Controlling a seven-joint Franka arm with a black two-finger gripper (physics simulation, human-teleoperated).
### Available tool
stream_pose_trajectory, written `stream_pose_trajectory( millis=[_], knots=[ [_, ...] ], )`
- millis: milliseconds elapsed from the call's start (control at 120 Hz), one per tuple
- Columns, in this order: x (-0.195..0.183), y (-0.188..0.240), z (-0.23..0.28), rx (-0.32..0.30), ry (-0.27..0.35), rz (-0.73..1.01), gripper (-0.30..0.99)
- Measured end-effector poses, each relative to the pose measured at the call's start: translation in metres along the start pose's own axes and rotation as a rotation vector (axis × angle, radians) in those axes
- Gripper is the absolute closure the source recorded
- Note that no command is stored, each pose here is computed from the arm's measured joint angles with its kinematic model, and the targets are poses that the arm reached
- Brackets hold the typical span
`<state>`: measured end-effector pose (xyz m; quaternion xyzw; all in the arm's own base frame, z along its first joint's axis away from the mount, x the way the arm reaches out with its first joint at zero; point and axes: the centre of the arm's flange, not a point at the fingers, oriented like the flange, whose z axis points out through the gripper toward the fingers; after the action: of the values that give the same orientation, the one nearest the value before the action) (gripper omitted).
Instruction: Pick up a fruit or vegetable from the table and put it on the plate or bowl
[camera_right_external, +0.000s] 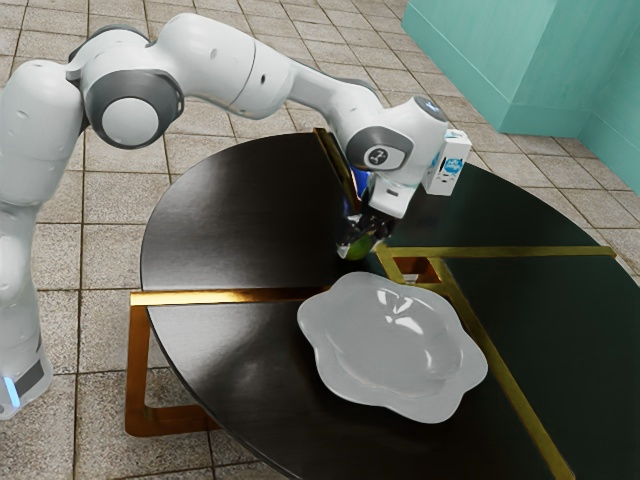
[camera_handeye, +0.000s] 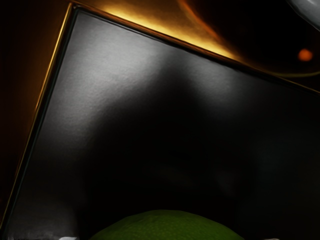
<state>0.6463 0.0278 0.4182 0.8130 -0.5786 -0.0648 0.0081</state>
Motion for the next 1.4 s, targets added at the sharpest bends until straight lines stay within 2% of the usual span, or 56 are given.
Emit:
stream_pose_trajectory(
  millis=[117, 350, 742, 1108, 1200, 1400],
  knots=[
    [0.0, 0.0, -0.003, 0.009, 0.002, -0.007, 0.38],
    [0.012, 0.009, -0.053, 0.08, 0.027, 0.002, 0.42],
    [0.092, 0.063, -0.101, 0.123, 0.072, 0.134, 0.44],
    [0.154, 0.103, -0.108, 0.127, 0.083, 0.23, 0.43],
    [0.156, 0.106, -0.108, 0.119, 0.081, 0.23, 0.22],
    [0.161, 0.111, -0.107, 0.102, 0.077, 0.235, 0.05]
  ],
)
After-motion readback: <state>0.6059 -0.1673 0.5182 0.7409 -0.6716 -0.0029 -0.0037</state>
